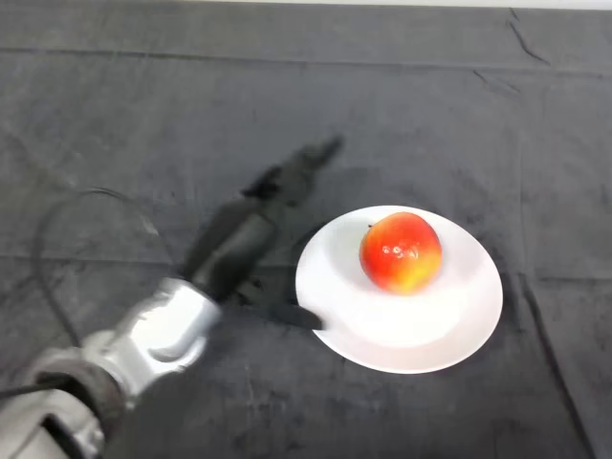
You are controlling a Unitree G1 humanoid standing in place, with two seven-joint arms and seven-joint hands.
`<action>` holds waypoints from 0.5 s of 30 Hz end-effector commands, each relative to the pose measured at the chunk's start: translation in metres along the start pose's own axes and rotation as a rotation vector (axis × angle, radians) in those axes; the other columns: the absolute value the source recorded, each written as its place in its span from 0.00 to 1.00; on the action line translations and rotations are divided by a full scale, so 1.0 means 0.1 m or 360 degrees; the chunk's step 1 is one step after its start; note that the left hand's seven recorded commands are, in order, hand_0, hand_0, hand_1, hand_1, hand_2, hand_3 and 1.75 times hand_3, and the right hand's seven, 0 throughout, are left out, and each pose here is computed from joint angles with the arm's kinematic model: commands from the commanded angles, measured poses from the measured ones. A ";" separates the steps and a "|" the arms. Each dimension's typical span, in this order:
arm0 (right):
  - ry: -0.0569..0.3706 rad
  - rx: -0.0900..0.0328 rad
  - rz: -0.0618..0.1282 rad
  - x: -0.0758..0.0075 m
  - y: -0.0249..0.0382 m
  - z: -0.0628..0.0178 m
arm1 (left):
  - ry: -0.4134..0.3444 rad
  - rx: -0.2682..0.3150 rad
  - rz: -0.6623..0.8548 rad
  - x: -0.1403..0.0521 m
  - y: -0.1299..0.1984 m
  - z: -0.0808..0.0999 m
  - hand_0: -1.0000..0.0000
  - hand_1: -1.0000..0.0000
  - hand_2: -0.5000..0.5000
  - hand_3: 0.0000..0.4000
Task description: Move the apple to the plate
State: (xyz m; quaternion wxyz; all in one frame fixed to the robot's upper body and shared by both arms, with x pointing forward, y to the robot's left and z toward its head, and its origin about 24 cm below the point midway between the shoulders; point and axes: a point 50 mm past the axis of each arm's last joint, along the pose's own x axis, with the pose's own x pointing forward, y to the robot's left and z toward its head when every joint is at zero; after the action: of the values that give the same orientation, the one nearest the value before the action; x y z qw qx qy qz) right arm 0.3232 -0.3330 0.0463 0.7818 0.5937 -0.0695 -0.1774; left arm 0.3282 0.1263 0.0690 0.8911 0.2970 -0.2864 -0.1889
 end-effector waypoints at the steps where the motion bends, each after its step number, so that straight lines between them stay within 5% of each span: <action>1: -0.0049 0.0002 0.0007 -0.002 0.011 0.107 | 0.0121 0.0035 0.0119 -0.25 0.19 -0.16 1.00 1.00 0.50 0.00; 15: -0.0049 0.0003 0.0007 -0.001 0.011 0.108 | 0.0439 0.0199 0.0473 -0.93 0.71 -0.44 1.00 1.00 0.50 0.00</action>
State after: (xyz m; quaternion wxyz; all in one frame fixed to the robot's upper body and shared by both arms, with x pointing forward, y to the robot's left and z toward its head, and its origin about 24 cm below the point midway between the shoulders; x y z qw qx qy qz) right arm 0.3231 -0.3330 0.0463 0.7817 0.5938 -0.0697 -0.1774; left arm 0.3023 0.2214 0.0468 0.9203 0.3170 -0.2267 -0.0336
